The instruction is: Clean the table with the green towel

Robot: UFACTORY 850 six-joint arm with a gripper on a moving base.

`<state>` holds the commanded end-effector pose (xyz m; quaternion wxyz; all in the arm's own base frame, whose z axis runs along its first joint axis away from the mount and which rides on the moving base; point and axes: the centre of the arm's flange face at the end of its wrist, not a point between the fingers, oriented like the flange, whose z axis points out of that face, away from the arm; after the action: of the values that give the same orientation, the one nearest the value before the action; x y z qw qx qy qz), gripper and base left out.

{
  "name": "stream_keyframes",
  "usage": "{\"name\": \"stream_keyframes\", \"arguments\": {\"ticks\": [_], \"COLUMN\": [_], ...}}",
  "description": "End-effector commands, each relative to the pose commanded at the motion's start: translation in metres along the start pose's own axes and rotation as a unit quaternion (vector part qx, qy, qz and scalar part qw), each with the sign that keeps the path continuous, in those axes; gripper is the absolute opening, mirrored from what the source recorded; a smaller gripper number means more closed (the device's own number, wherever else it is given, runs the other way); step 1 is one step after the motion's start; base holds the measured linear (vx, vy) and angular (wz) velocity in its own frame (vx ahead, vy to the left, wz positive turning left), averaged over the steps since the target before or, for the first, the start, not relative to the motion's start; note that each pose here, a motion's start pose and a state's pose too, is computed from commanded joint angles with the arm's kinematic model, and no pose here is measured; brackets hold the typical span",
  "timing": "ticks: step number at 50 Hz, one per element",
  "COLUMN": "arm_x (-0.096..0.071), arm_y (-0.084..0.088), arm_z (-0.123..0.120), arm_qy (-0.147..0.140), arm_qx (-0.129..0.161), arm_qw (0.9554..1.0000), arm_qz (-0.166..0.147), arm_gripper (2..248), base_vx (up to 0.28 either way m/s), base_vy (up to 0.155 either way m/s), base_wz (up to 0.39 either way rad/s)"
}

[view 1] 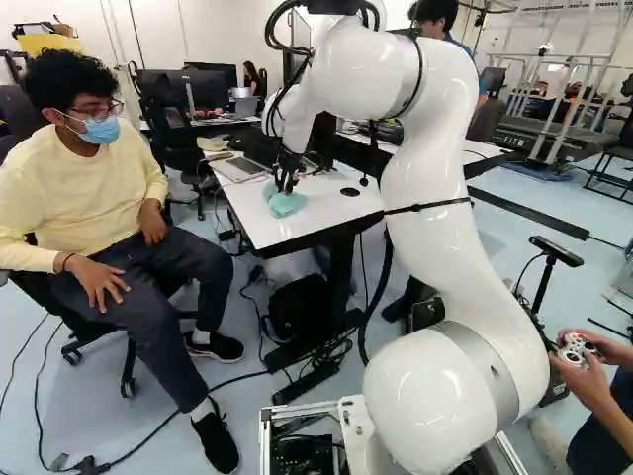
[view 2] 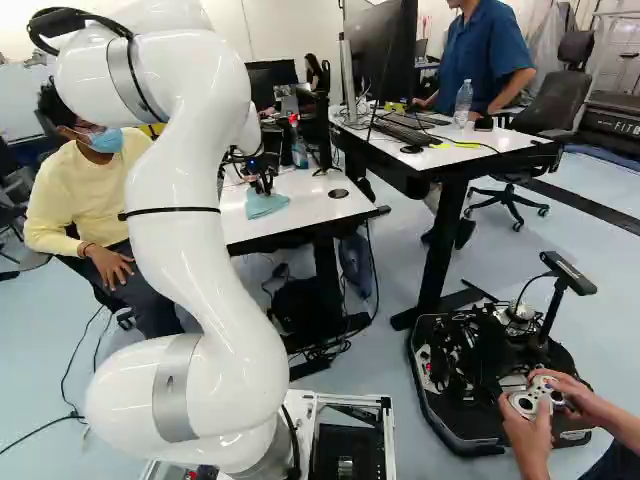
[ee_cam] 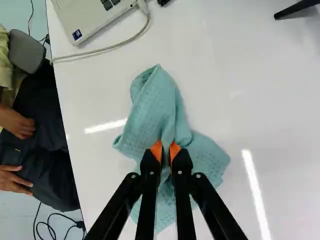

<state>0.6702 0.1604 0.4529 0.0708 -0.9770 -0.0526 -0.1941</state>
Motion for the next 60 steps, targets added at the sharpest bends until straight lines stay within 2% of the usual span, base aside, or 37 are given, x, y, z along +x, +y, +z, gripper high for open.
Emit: {"name": "stream_keyframes", "arguments": {"ticks": [60], "arm_x": [0.010], "arm_y": [-0.006], "arm_z": [-0.078], "arm_qy": [0.050], "arm_qx": [0.007], "arm_qw": [0.9987], "arm_qz": [-0.003], "arm_gripper": [44], "base_vx": [0.000], "base_vy": [0.000], "base_wz": [0.000]}}
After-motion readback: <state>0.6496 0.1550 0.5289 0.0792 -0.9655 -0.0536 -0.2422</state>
